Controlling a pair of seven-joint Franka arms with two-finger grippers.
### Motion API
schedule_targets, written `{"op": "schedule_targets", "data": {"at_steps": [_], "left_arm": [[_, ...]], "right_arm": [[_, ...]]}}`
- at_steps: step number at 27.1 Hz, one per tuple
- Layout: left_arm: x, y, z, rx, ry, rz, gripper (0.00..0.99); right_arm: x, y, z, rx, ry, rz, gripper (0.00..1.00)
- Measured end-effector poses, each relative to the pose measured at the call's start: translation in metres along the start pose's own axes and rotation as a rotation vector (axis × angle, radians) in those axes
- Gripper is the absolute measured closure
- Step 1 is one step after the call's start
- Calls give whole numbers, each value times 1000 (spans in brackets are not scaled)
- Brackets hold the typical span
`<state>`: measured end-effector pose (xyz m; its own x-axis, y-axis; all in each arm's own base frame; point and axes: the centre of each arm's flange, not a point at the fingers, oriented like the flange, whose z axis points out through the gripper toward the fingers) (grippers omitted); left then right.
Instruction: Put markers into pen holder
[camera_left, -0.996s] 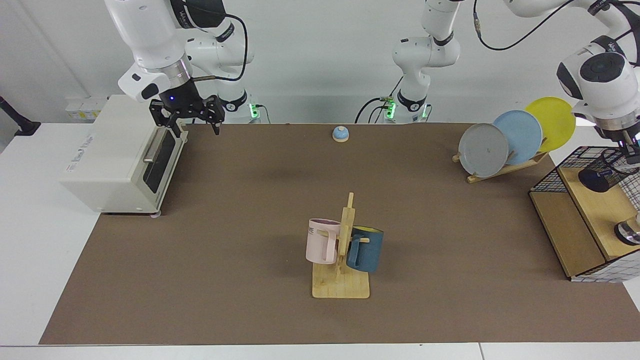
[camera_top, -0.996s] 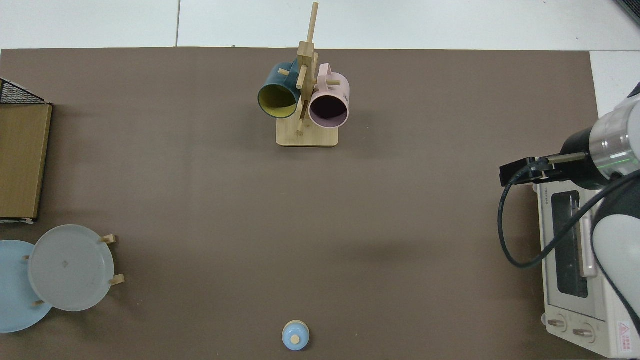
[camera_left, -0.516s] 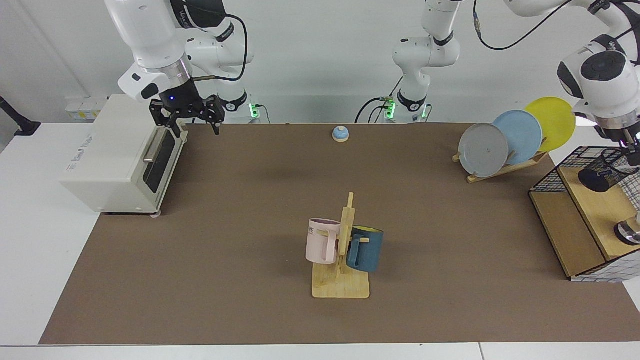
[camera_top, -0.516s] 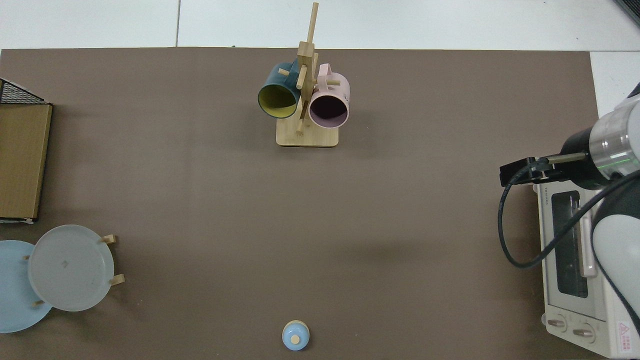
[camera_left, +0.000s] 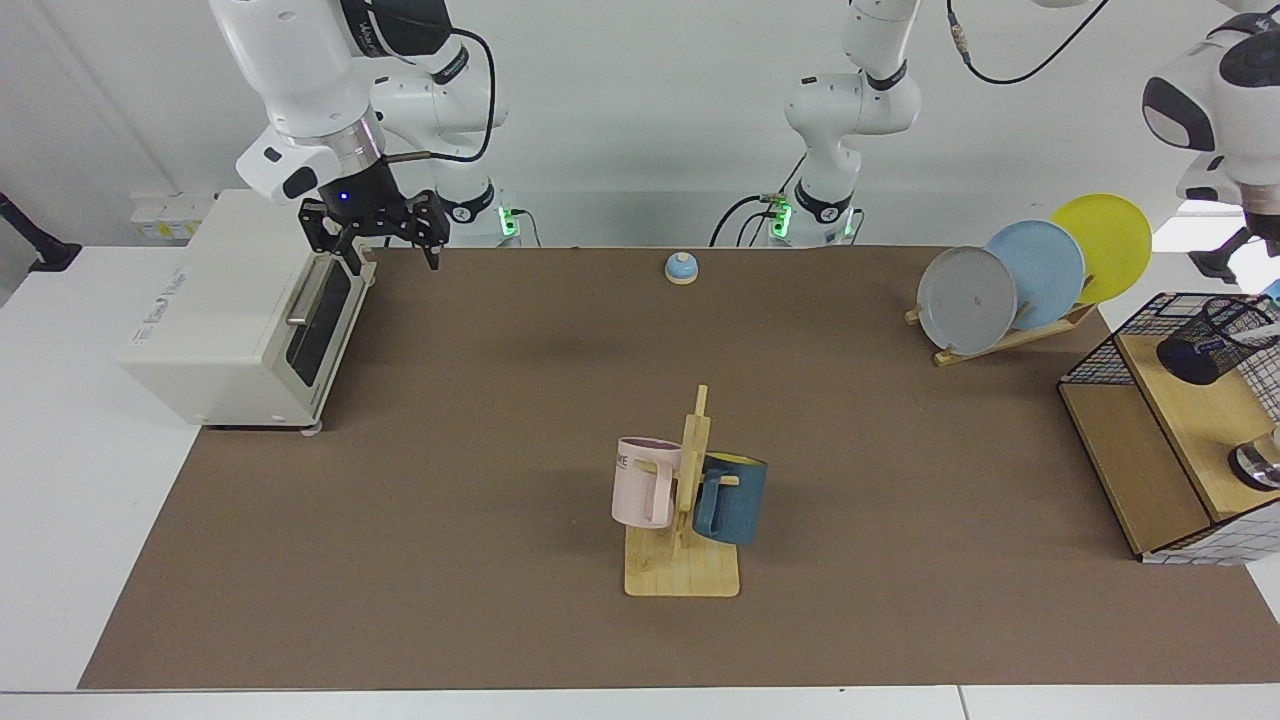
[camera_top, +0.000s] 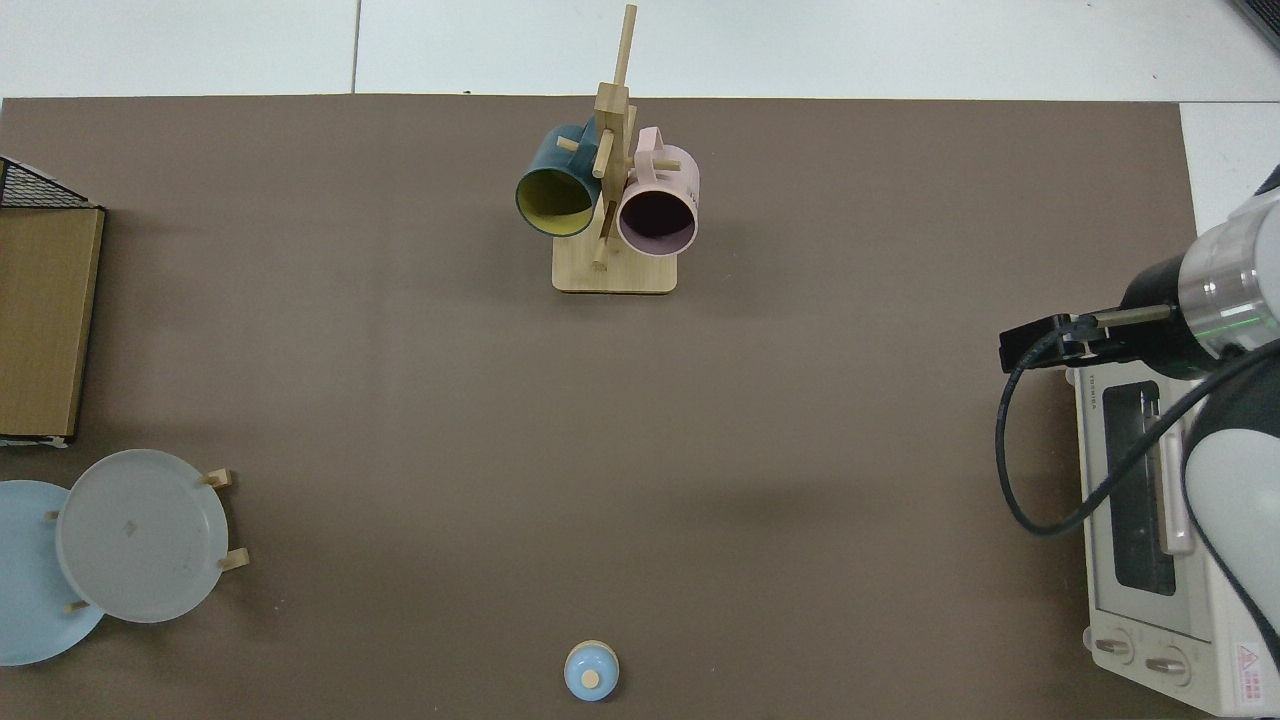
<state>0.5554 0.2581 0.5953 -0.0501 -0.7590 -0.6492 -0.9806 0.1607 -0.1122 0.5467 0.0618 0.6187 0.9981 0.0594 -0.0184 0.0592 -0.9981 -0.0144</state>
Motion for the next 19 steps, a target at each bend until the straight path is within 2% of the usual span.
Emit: {"op": "schedule_targets", "data": {"at_steps": [3, 9, 15, 19], "left_arm": [[0, -7, -29, 1, 31, -19, 0], [24, -17, -85, -19, 137, -122, 0], [59, -19, -116, -81, 233, -305, 0], [87, -22, -130, -155, 312, -473, 0]], "right_arm": [[0, 0, 0, 0, 0, 0, 0], [0, 0, 0, 0, 0, 0, 0], [0, 0, 0, 0, 0, 0, 0], [0, 0, 0, 0, 0, 0, 0]]}}
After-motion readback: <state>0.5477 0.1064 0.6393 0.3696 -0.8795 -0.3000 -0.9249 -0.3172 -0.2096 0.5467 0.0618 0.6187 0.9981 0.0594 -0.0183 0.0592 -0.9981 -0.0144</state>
